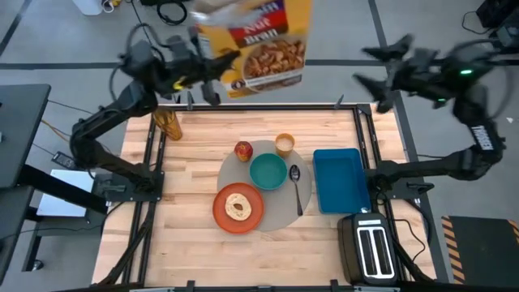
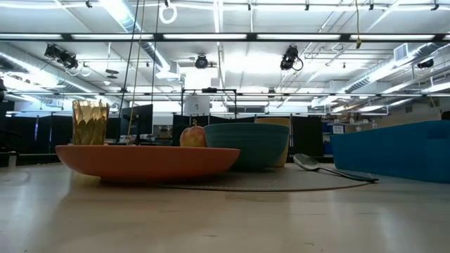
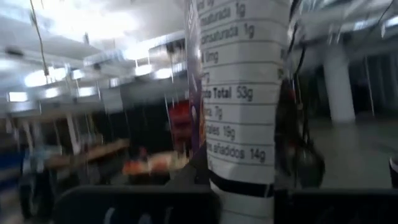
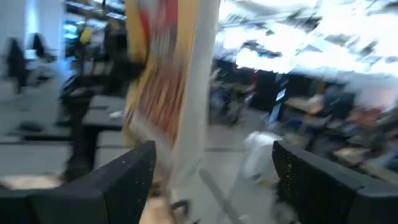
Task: Arrange a breakfast setting
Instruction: Pour the cereal from the cereal box into the green bowl
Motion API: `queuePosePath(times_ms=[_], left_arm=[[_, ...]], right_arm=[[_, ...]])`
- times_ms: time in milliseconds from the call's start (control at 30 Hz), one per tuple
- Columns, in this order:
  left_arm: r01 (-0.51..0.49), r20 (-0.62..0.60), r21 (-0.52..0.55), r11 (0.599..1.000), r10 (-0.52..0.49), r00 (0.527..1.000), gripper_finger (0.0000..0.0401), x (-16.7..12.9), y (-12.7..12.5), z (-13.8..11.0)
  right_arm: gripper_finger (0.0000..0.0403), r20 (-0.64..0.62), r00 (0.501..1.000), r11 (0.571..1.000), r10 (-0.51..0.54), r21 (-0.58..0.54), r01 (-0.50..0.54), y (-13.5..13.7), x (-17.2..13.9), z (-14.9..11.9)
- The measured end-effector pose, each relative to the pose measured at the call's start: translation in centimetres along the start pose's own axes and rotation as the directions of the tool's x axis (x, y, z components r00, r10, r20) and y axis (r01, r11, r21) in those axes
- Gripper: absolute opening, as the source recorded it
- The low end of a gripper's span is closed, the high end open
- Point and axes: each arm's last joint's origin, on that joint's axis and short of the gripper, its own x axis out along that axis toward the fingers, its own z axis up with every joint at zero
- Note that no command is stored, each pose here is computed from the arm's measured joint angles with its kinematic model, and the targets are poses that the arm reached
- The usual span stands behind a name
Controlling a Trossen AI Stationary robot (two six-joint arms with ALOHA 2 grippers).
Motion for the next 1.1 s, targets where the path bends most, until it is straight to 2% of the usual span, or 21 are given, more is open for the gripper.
queuePosePath(times_ms=[167,267,333,400,533,700,867,967,1100], left_arm=[[0.009,0.19,0.014,1.0,-0.012,0.982,0.0009,-0.6,-0.8,2.4],[0.02,0.265,0.016,1.0,-0.024,0.964,0.0009,-0.7,-1.2,3.2],[0.038,0.292,0.02,0.999,-0.042,0.956,0.0009,-0.6,-1.5,3.4],[0.056,0.301,0.018,0.998,-0.059,0.952,0.0009,-0.6,-1.7,3.4],[0.076,0.291,0.009,0.997,-0.075,0.954,0.0009,0.0,-2.2,2.9],[0.095,0.28,-0.001,0.995,-0.091,0.956,0.0009,1.0,-2.8,1.9],[0.105,0.268,-0.022,0.994,-0.095,0.959,0.0009,2.0,-3.0,0.8],[0.105,0.277,-0.034,0.994,-0.092,0.957,0.0009,2.4,-3.0,0.4],[0.104,0.271,-0.051,0.993,-0.086,0.959,0.0012,2.7,-3.0,-0.1]], right_arm=[[0.0353,0.007,0.994,0.985,0.112,0.13,-0.112,0.8,4.6,-4.3],[0.0361,0.13,0.973,0.964,0.191,0.161,-0.211,1.5,7.9,-6.6],[0.0365,0.244,0.942,0.945,0.23,0.176,-0.276,2.1,9.9,-7.7],[0.0367,0.338,0.91,0.923,0.24,0.211,-0.322,2.5,11.6,-8.4],[0.037,0.434,0.865,0.883,0.252,0.263,-0.389,3.3,14.3,-9.1],[0.037,0.547,0.801,0.844,0.243,0.287,-0.452,3.8,15.7,-9.3],[0.0357,0.615,0.76,0.832,0.212,0.294,-0.47,3.7,16.0,-9.1],[0.0336,0.638,0.745,0.834,0.193,0.294,-0.467,3.7,15.9,-8.9],[0.0289,0.647,0.744,0.842,0.168,0.298,-0.449,3.6,15.7,-8.7]])
